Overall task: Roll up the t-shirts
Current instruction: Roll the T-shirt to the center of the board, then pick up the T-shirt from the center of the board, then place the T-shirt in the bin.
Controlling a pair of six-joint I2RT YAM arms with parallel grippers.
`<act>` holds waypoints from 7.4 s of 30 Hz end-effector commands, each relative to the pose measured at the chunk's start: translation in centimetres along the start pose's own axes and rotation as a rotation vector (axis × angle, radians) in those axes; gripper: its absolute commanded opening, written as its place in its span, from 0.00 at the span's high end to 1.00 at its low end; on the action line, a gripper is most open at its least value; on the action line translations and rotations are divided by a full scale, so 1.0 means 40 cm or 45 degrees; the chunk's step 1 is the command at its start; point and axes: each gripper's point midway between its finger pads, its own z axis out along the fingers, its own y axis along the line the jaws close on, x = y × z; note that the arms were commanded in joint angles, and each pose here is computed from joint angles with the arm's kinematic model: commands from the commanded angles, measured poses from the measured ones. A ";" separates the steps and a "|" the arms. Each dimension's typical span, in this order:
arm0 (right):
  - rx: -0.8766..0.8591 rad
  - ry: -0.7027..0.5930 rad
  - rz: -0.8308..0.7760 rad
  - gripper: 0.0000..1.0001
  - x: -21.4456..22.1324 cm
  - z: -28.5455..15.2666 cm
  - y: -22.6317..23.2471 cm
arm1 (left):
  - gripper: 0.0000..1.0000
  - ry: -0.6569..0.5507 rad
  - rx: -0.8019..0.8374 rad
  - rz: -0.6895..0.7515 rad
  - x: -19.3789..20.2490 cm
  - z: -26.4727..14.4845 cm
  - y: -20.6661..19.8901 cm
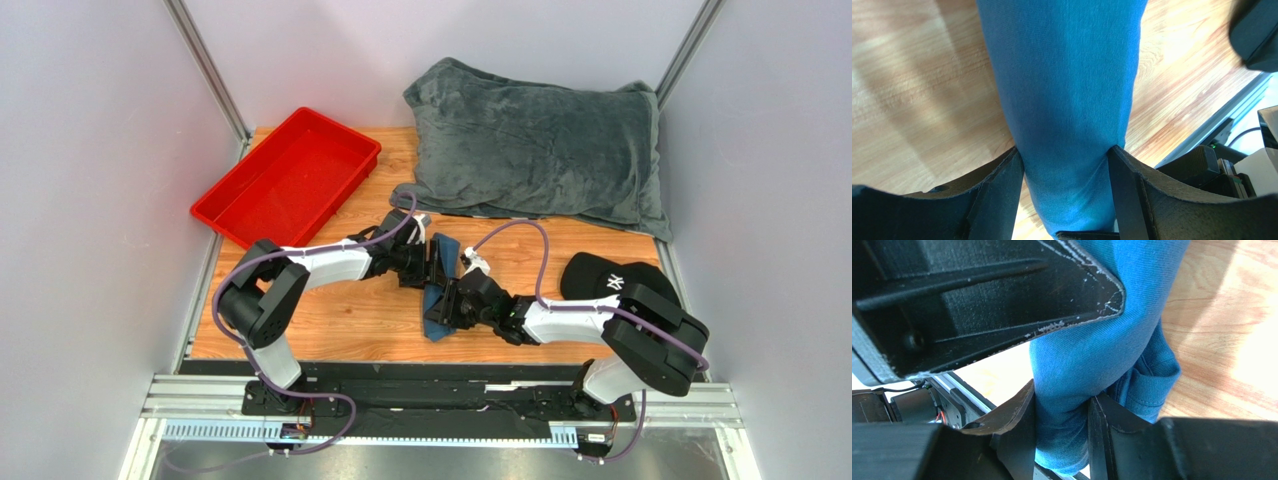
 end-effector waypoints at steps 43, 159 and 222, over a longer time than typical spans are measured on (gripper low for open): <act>0.124 -0.170 0.159 0.15 -0.056 -0.108 -0.117 | 0.61 0.161 -0.428 -0.058 0.052 0.018 0.107; 0.317 -0.178 -0.224 0.30 -0.134 -0.239 -0.140 | 1.00 -0.890 -0.266 -0.432 -0.815 -0.571 0.544; 0.304 -0.068 -0.181 0.32 -0.093 -0.229 -0.145 | 0.84 -0.368 -1.201 -1.172 -0.267 -0.715 0.992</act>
